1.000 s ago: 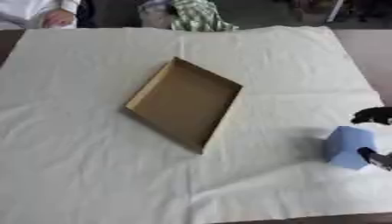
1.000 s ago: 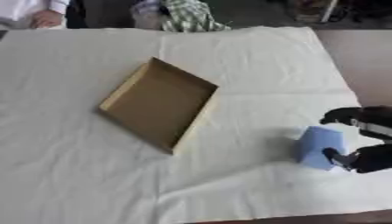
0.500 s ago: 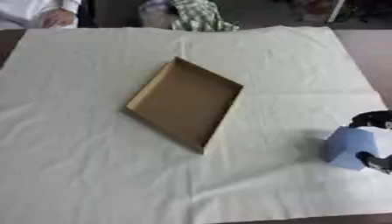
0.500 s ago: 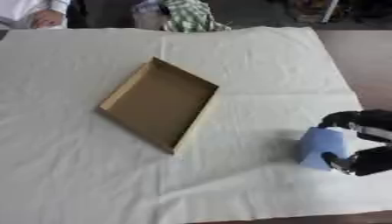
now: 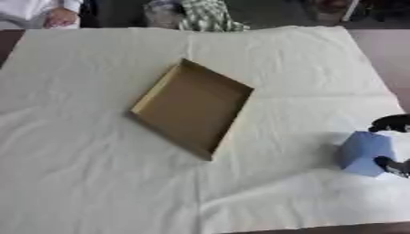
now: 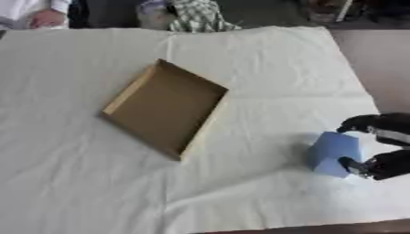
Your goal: Pick up objects on the table and place them in the box.
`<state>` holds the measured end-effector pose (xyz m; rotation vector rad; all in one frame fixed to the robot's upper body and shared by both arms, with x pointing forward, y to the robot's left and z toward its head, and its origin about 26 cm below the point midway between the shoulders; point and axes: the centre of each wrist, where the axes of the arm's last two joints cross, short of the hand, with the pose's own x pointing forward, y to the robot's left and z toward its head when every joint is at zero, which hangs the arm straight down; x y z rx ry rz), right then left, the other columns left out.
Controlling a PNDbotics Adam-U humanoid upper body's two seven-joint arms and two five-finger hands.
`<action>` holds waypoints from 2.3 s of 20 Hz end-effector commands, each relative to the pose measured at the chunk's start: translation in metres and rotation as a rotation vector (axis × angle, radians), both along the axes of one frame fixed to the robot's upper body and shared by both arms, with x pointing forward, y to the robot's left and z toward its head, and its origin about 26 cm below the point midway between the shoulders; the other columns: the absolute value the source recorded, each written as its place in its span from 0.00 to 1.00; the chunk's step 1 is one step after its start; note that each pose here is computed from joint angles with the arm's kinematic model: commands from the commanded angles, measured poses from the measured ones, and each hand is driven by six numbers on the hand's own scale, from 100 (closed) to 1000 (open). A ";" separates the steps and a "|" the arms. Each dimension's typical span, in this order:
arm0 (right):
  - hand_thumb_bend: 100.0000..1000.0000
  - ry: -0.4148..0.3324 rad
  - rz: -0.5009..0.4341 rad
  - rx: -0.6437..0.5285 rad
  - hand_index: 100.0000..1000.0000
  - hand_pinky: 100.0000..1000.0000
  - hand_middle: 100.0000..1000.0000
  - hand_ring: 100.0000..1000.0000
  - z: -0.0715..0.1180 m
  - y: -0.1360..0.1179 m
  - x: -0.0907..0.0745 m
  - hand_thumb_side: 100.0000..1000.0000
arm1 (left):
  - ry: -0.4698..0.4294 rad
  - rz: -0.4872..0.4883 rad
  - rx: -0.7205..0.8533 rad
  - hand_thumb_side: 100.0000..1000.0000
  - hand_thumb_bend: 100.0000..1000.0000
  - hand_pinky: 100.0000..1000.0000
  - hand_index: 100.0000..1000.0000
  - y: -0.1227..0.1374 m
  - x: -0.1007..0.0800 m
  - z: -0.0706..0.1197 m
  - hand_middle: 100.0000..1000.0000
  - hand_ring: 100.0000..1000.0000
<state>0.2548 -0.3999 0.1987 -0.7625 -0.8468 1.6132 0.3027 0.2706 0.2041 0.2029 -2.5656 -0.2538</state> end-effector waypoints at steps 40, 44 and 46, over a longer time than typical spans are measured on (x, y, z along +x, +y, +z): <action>0.12 0.036 0.005 -0.040 1.00 1.00 1.00 1.00 0.005 -0.010 0.004 0.80 | -0.017 -0.016 0.036 0.51 0.28 0.59 0.61 -0.001 -0.001 0.008 0.58 0.89; 0.13 0.058 0.009 -0.046 1.00 1.00 1.00 1.00 0.003 -0.011 0.005 0.81 | -0.016 -0.016 0.036 0.51 0.27 0.59 0.61 -0.001 -0.001 0.008 0.58 0.89; 0.13 0.069 0.011 -0.048 1.00 1.00 1.00 1.00 0.001 -0.011 0.005 0.81 | -0.016 -0.017 0.037 0.51 0.27 0.59 0.60 -0.001 -0.001 0.008 0.58 0.89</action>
